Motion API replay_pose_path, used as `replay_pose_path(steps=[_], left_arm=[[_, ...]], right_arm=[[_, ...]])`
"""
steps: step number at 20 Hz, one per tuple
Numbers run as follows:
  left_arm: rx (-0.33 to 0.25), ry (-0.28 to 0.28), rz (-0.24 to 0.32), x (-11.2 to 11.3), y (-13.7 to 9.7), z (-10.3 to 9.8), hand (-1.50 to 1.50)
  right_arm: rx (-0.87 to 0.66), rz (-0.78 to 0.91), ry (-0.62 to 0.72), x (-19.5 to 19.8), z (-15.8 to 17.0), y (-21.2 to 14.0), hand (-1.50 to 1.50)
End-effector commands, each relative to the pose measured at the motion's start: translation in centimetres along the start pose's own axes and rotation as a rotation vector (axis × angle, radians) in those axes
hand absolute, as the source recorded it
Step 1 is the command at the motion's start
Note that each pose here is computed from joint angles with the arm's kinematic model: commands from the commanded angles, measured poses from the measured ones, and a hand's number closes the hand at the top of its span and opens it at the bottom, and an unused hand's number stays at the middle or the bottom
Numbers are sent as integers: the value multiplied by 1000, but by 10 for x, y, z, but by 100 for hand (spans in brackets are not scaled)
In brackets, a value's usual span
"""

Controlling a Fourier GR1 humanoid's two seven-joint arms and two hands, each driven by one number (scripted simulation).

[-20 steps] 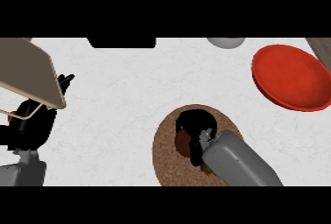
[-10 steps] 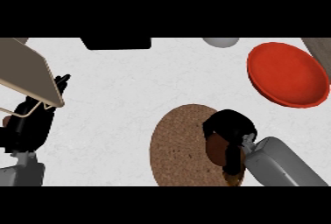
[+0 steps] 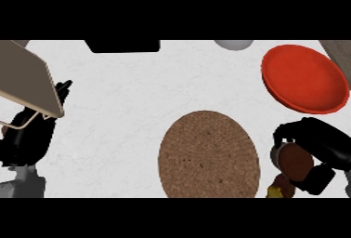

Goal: Pick the cupcake from the placemat and place it in the bowl

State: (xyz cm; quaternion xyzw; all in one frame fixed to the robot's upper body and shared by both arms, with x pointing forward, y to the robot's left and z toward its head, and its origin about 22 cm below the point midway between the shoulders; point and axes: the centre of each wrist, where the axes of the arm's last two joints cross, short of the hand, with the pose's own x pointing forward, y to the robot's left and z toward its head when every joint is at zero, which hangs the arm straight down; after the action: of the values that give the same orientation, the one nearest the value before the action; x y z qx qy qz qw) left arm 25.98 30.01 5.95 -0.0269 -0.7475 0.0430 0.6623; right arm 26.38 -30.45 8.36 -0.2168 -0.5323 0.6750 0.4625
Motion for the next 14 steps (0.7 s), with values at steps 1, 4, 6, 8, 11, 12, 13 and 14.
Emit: replay_pose_path(steps=[1, 4, 6, 8, 11, 12, 13, 14], left_arm=[[-10, -3, 4, -3, 6, 2, 0], [-1, 6, -2, -6, 13, -3, 0], [-8, -2, -22, 6, 10, -7, 0], [-10, 8, -1, -7, 11, -8, 0], [-14, -10, -16, -7, 6, -8, 0], [-18, -5, -5, 5, 16, 5, 0], [-27, -7, -12, 9, -11, -14, 0], [-30, 3, 5, 3, 8, -19, 0]], right_arm=[[-172, 12, 36, -14, 34, -24, 150], [-310, 17, 99, -13, 57, -60, 150], [-392, 3, 140, -18, 69, -83, 150], [-446, -24, 192, -30, 75, -81, 150], [-518, -18, 255, -30, 96, -106, 150], [-539, -28, 273, -37, 101, -106, 150], [-535, -46, 295, -47, 102, -114, 150], [-550, -86, 313, -50, 99, -109, 150]])
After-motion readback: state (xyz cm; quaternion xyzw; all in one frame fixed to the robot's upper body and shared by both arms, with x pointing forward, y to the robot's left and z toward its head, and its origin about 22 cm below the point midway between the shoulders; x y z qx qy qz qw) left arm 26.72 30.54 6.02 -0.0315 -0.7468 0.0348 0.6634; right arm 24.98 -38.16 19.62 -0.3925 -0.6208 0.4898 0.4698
